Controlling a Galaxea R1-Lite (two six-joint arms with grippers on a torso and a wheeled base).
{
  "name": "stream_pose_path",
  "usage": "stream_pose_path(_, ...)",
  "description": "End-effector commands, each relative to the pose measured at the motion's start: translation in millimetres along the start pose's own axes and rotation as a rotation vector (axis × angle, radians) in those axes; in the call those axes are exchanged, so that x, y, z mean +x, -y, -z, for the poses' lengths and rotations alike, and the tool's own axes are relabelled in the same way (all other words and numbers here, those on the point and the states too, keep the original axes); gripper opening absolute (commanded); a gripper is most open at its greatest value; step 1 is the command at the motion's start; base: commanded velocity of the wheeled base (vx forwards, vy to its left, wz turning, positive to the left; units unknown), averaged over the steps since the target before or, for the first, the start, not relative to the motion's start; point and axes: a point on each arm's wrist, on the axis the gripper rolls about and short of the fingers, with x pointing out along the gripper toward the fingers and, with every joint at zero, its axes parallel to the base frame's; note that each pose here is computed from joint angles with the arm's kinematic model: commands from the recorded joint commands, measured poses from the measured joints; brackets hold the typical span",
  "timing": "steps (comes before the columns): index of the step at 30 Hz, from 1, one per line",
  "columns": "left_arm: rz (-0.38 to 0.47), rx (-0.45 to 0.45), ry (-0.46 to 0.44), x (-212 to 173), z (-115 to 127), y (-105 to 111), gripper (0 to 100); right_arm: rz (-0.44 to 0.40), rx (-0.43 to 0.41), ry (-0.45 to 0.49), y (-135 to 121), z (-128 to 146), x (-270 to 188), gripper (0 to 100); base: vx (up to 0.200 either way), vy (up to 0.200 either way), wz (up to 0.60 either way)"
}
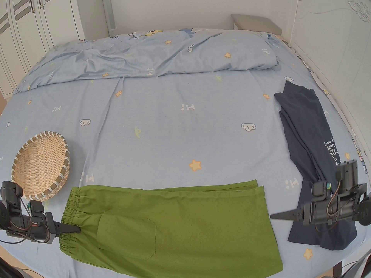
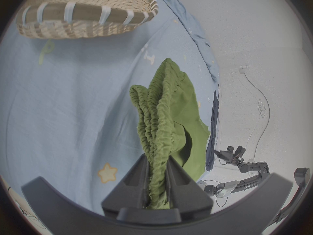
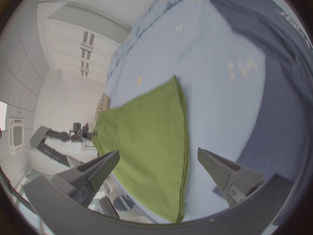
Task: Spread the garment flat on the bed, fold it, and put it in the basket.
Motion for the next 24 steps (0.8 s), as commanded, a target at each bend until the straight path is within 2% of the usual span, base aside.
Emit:
stream_pose_path(1,-0.029,0.129,0.146,-37,-9,31,0,-0.019,-0.073,0.221,-37,-50,-35,100,0.0,0.0,0.0)
stream_pose_path(7,-0.091,0.185,0.203,-55,-13,26,0,0.012,-0.072,0.22,-45,-54,-42,100,0.0,0.0,0.0)
stream_pose_path(13,-0.137,0.212,0.181,-60,-21,32,0,0.017,-0.071,0.23,-45,-55,-45,100,0.0,0.0,0.0)
stream_pose_path(16,-0.169,0.249,0.133,-56,-22,44,0,0.016,-0.073,0.233,-46,-55,-45,100,0.0,0.0,0.0)
stream_pose_path(17,-0.183,0.287,0.114,-56,-22,57,0,0.014,-0.077,0.238,-47,-55,-47,100,0.0,0.0,0.0)
stream_pose_path(18,-0.184,0.292,0.113,-56,-22,58,0,0.014,-0.078,0.24,-47,-55,-47,100,0.0,0.0,0.0)
stream_pose_path(20,-0.181,0.346,0.064,-56,-21,80,0,0.014,-0.078,0.243,-47,-55,-48,100,0.0,0.0,0.0)
stream_pose_path(21,-0.181,0.346,0.064,-56,-21,80,0,0.014,-0.078,0.243,-47,-55,-48,100,0.0,0.0,0.0)
stream_pose_path(22,-0.15,0.392,0.007,-55,-18,105,0,0.011,-0.079,0.247,-49,-55,-49,100,0.0,0.0,0.0)
stream_pose_path(24,-0.139,0.411,-0.027,-55,-16,118,0,0.01,-0.079,0.249,-49,-55,-50,100,0.0,0.0,0.0)
